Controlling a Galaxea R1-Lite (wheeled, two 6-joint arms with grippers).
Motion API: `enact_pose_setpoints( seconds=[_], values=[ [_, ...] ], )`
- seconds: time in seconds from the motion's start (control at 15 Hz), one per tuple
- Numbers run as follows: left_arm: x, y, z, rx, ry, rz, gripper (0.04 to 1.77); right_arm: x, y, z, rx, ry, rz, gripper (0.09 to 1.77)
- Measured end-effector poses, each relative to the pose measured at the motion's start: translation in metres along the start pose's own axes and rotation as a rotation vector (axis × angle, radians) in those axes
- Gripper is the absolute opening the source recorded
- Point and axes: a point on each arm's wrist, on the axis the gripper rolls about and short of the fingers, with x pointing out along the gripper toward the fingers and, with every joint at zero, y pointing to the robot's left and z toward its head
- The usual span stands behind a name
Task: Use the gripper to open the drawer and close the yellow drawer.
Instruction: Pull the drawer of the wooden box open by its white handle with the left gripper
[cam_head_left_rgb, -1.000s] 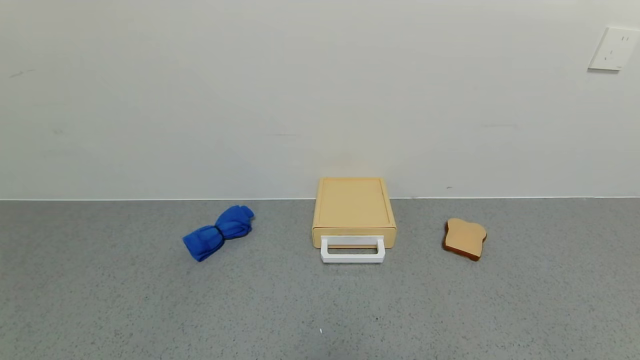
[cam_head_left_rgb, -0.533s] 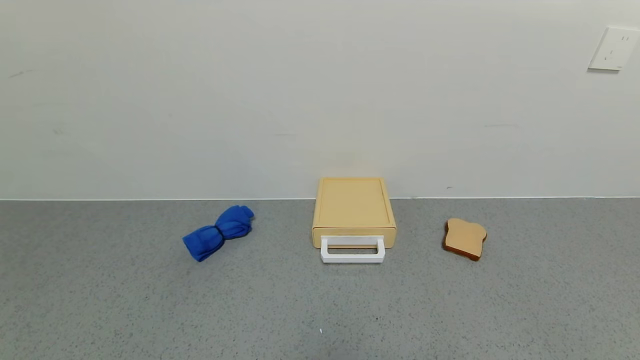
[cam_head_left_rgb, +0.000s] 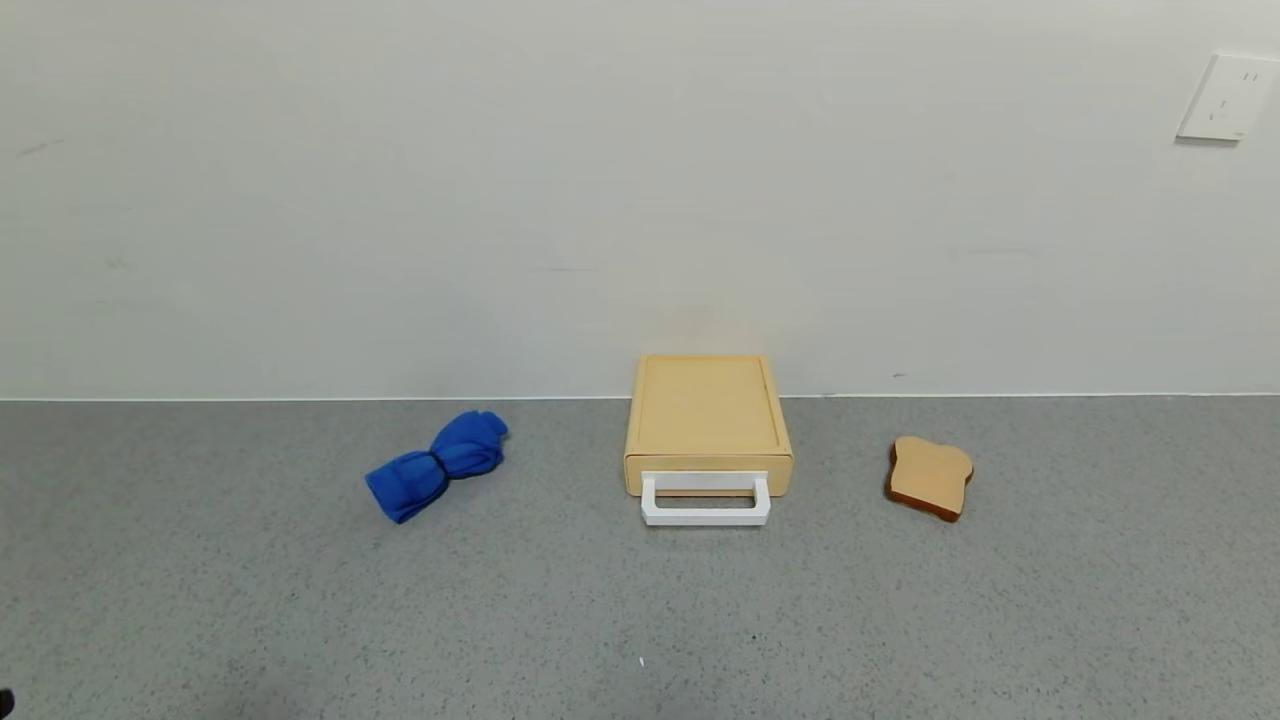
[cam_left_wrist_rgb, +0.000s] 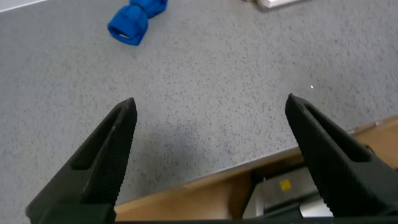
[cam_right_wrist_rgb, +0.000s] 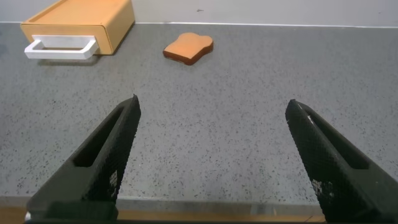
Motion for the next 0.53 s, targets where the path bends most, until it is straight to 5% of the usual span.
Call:
enact_pose_setpoints(
  seconds=[0.27, 0.53],
  values=[
    [0.038, 0.003, 0.058, 0.075, 0.166, -0.149, 1.72, 0.0, 0.0, 0.0, 0.0, 0.0, 0.0, 1.71],
    [0.099, -0.014, 0.095, 0.148, 0.31, -0.286, 1.72, 0.0, 0.0, 0.0, 0.0, 0.0, 0.0, 1.71]
  ],
)
